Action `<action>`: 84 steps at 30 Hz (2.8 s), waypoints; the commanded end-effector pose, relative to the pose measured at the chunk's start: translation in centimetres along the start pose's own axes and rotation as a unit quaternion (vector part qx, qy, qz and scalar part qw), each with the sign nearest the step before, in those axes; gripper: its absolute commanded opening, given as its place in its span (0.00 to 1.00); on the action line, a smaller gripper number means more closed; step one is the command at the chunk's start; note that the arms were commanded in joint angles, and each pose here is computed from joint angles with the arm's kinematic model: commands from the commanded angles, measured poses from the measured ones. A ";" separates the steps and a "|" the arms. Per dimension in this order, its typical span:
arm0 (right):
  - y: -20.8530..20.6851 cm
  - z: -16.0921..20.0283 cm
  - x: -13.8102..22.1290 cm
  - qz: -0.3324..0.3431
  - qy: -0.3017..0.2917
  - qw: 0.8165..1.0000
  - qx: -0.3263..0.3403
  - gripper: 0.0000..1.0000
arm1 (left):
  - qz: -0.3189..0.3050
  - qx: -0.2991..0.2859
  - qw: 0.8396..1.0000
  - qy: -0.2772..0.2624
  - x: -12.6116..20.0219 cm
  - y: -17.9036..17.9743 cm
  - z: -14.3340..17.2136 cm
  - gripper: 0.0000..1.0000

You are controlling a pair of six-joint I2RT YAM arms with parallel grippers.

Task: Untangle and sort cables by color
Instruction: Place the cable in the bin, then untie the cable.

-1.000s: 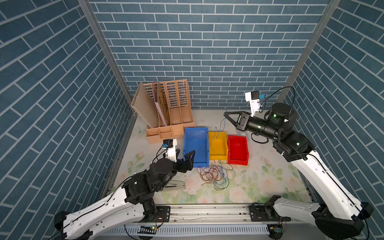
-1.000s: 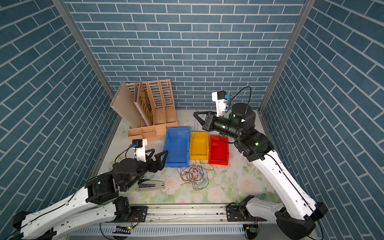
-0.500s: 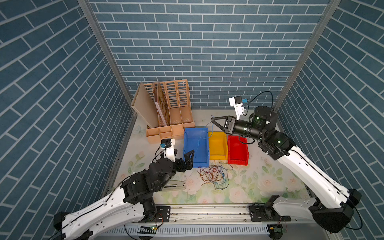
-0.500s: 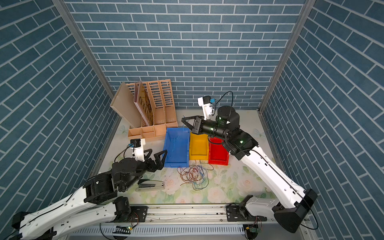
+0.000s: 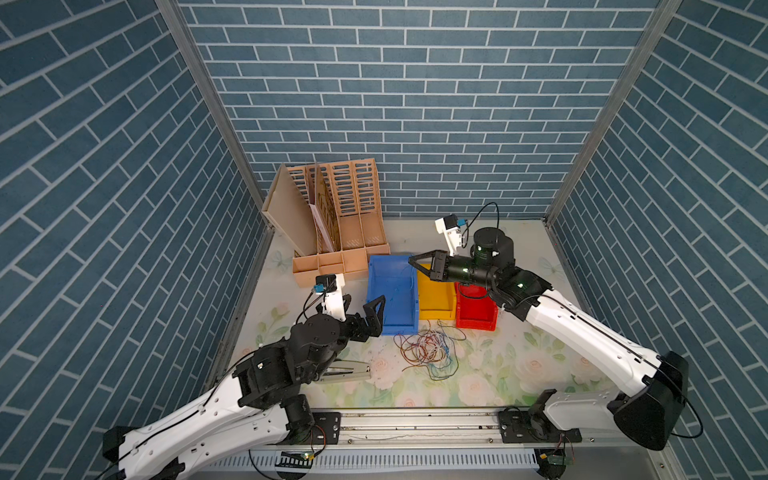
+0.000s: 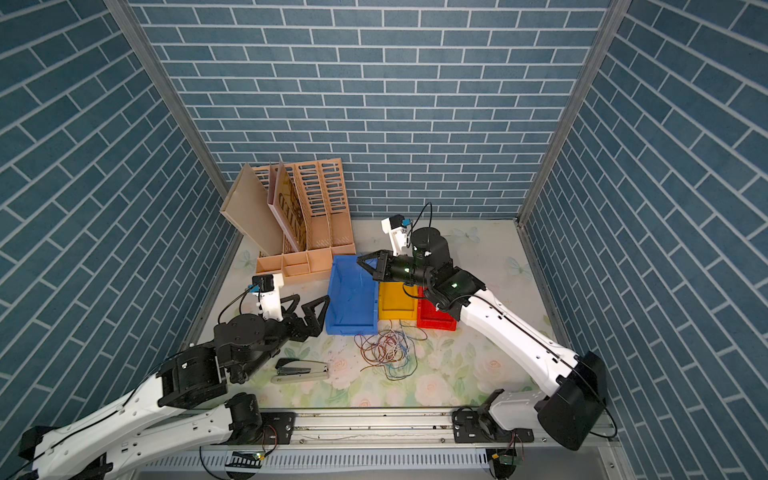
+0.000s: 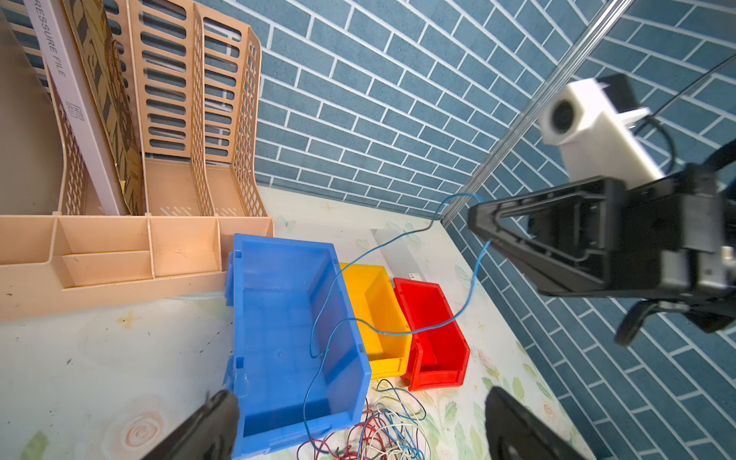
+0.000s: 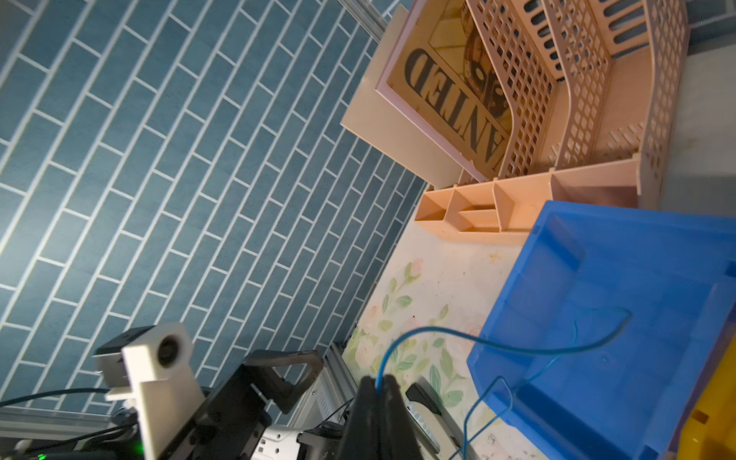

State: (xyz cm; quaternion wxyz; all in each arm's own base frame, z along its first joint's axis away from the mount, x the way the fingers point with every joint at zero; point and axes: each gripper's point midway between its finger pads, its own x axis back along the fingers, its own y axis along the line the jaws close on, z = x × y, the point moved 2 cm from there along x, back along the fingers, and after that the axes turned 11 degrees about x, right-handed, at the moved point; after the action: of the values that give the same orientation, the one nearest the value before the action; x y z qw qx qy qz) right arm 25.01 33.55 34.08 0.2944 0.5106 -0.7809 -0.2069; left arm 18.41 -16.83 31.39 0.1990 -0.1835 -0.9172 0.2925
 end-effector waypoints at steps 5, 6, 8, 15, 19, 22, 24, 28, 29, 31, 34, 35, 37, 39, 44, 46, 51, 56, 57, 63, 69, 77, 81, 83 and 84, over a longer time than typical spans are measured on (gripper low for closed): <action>-4.3 1.1 -3.1 0.077 0.034 0.995 0.058 0.00 | -0.001 0.002 1.000 -0.003 0.2 0.1 -0.2 1.00; -5.0 1.4 -3.4 0.089 0.041 0.993 0.063 0.00 | -0.002 0.001 1.000 -0.002 0.1 0.1 -0.2 1.00; -6.4 2.5 -4.3 0.101 0.059 0.991 0.066 0.00 | -0.002 0.001 1.000 -0.001 0.0 0.1 0.0 1.00; -8.0 7.3 -7.6 0.096 0.136 0.984 0.063 0.00 | -0.002 0.002 1.000 0.008 -0.5 -0.1 0.5 1.00; -8.7 8.9 -8.7 0.104 0.176 0.977 0.055 0.08 | -0.004 0.003 1.000 0.011 -0.8 -0.1 0.8 1.00; -9.0 9.5 -9.0 0.112 0.200 0.972 0.051 0.28 | -0.005 0.005 1.000 0.014 -1.0 -0.1 1.0 1.00; -9.0 9.6 -8.8 0.120 0.207 0.969 0.055 0.37 | -0.004 0.006 1.000 0.015 -1.0 -0.1 1.1 1.00; -8.9 9.5 -7.9 0.143 0.216 0.964 0.053 0.61 | -0.007 0.006 1.000 0.013 -1.1 0.0 1.1 1.00; -9.1 9.5 -7.5 0.153 0.220 0.962 0.052 0.67 | -0.008 0.006 1.000 0.013 -1.1 -0.1 1.1 1.00; -9.2 9.5 -6.6 0.169 0.223 0.959 0.052 0.72 | -0.010 0.004 1.000 0.014 -1.2 0.0 1.2 1.00; -8.3 8.7 -5.1 0.177 0.207 0.961 0.055 0.72 | -0.010 0.003 1.000 0.017 -1.5 -0.1 1.4 1.00; -7.9 8.3 -4.5 0.178 0.200 0.962 0.055 0.72 | -0.009 0.003 1.000 0.018 -1.6 -0.2 1.4 1.00; -7.0 7.6 -3.4 0.178 0.192 0.963 0.057 0.72 | -0.008 0.003 1.000 0.021 -1.9 -0.4 1.6 0.99; -6.2 7.3 -2.1 0.180 0.190 0.963 0.061 0.71 | -0.007 0.000 1.000 0.027 -2.4 -0.5 2.0 1.00; -5.9 8.5 1.8 0.199 0.204 0.957 0.058 0.70 | 0.011 0.007 0.998 0.056 -4.5 -1.3 3.5 1.00; -6.4 9.7 3.4 0.204 0.211 0.955 0.049 0.70 | 0.020 0.012 0.997 0.075 -5.5 -1.6 4.4 0.99; -8.6 14.0 6.7 0.198 0.222 0.955 -0.008 0.66 | 0.035 0.013 0.990 0.134 -8.1 -2.1 7.1 1.00; -9.8 18.0 8.3 0.184 0.227 0.955 -0.059 0.60 | 0.046 0.018 0.980 0.192 -9.2 -2.0 10.4 1.00; -10.0 18.6 8.4 0.185 0.229 0.954 -0.065 0.59 | 0.048 0.022 0.979 0.199 -9.3 -1.9 10.8 1.00; -12.2 21.5 9.4 0.209 0.251 0.941 -0.092 0.48 | 0.051 0.037 0.973 0.222 -9.0 -1.1 12.4 1.00; -13.8 22.4 10.6 0.241 0.248 0.933 -0.095 0.40 | 0.044 0.031 0.975 0.216 -8.7 -0.8 12.0 0.99; -15.8 24.3 10.1 0.257 0.268 0.924 -0.095 0.34 | 0.041 0.022 0.979 0.198 -8.2 -0.6 11.1 1.00; -16.3 24.7 9.7 0.257 0.272 0.923 -0.091 0.34 | 0.043 0.023 0.982 0.185 -7.6 -0.4 10.4 1.00; -16.5 24.8 9.4 0.256 0.275 0.923 -0.088 0.34 | 0.044 0.021 0.982 0.180 -7.5 -0.3 10.3 1.00; -16.6 24.9 9.3 0.254 0.275 0.923 -0.088 0.34 | 0.044 0.020 0.983 0.180 -7.4 -0.3 10.2 1.00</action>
State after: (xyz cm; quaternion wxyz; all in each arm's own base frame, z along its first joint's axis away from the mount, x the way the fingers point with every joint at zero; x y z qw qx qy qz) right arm 16.09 18.88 8.03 0.5962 0.2972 -0.7436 -0.0574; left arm 19.72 -25.84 22.44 0.3553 -0.2793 -0.8427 0.2928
